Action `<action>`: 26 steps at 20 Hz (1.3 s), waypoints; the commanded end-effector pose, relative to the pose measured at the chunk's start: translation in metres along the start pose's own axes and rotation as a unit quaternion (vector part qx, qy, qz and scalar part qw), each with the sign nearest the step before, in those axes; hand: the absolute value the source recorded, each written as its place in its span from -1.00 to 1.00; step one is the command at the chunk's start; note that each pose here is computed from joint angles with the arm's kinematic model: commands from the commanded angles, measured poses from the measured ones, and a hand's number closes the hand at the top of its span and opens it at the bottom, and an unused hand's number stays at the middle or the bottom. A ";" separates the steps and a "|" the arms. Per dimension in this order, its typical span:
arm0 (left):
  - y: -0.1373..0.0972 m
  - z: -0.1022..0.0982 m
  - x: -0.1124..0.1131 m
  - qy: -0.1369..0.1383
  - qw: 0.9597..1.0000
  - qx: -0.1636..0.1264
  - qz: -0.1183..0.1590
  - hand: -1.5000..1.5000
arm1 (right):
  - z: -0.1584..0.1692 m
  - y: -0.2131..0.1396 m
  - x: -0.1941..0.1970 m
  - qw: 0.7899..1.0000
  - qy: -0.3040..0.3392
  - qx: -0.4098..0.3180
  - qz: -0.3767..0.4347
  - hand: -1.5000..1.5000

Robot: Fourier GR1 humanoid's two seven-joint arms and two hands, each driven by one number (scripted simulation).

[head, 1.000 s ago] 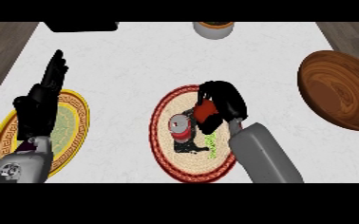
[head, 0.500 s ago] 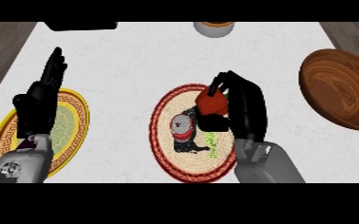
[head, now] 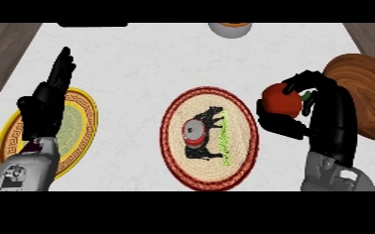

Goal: Pick the bell pepper from the placemat and place it in the bowl

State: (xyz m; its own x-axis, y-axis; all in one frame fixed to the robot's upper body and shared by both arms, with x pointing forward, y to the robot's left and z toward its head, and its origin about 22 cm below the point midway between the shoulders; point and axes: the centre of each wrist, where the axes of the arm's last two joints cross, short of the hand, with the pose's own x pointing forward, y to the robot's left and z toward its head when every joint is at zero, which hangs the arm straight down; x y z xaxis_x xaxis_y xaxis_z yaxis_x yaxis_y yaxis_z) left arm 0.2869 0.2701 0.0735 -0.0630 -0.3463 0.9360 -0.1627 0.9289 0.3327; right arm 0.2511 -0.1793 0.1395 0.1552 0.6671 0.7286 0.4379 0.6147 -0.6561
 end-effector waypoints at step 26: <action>-0.014 0.012 0.014 -0.014 1.000 -0.017 0.003 0.00 | -0.159 -0.069 -0.247 0.976 0.102 -0.154 0.114 1.00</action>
State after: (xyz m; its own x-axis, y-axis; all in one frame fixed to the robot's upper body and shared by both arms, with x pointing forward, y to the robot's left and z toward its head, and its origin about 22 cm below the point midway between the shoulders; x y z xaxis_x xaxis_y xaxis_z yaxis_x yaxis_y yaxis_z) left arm 0.2874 0.2568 0.0792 -0.0817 -0.3423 0.9360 -0.1353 0.9343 0.3299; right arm 0.3205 -0.4468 0.0582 0.4226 0.7248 0.5442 0.6054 0.2212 -0.7646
